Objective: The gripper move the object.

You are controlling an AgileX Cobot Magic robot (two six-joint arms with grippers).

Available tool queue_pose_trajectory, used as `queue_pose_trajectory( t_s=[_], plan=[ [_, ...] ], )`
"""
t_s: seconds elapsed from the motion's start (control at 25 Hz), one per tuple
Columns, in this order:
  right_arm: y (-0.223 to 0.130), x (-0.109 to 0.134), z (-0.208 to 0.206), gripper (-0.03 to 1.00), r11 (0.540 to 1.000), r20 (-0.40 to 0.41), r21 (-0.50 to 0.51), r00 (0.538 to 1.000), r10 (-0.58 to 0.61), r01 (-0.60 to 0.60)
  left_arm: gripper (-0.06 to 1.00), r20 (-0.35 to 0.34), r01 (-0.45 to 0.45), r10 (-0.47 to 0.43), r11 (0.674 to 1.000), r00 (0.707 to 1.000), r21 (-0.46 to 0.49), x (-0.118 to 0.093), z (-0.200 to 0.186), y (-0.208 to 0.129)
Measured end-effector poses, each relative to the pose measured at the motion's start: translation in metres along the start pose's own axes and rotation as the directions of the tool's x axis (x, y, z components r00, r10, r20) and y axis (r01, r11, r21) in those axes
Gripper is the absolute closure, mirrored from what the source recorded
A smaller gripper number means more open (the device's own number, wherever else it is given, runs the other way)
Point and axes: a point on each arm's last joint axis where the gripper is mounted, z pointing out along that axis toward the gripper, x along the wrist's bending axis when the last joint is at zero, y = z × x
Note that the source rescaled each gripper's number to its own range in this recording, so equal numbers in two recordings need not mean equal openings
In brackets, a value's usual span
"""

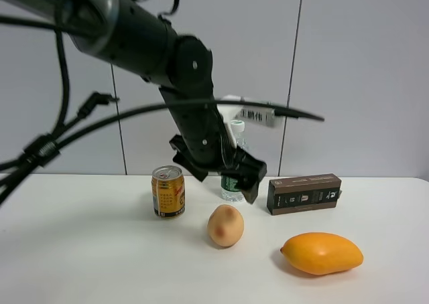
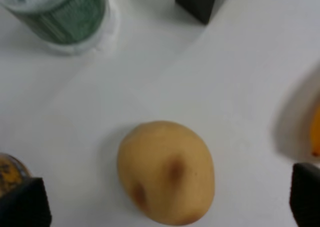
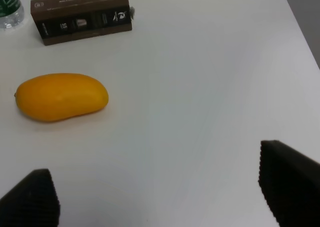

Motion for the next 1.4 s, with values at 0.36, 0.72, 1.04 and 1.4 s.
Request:
queue_pose_trajectory(
  t_s=[0.36, 0.72, 1.04, 1.4],
  plan=[
    [0.000, 0.000, 0.000, -0.03, 1.000, 0.000, 0.000, 1.000, 0.000, 0.000, -0.05, -0.162, 0.052, -0.086, 0.978, 0.983, -0.204, 0.079, -0.114, 0.029],
    [0.000, 0.000, 0.000, -0.03, 1.000, 0.000, 0.000, 1.000, 0.000, 0.000, -0.05, -0.431, 0.290, -0.362, 0.930, 0.827, -0.225, 0.222, -0.197, -0.022],
    [0.000, 0.000, 0.000, -0.03, 1.000, 0.000, 0.000, 1.000, 0.000, 0.000, -0.05, -0.466, 0.364, -0.489, 0.869, 0.737, -0.336, 0.220, -0.243, -0.110],
    [0.000, 0.000, 0.000, -0.03, 1.000, 0.000, 0.000, 1.000, 0.000, 0.000, -0.05, -0.529, 0.355, -0.639, 0.761, 0.559, -0.544, 0.141, -0.316, -0.232]
  ],
)
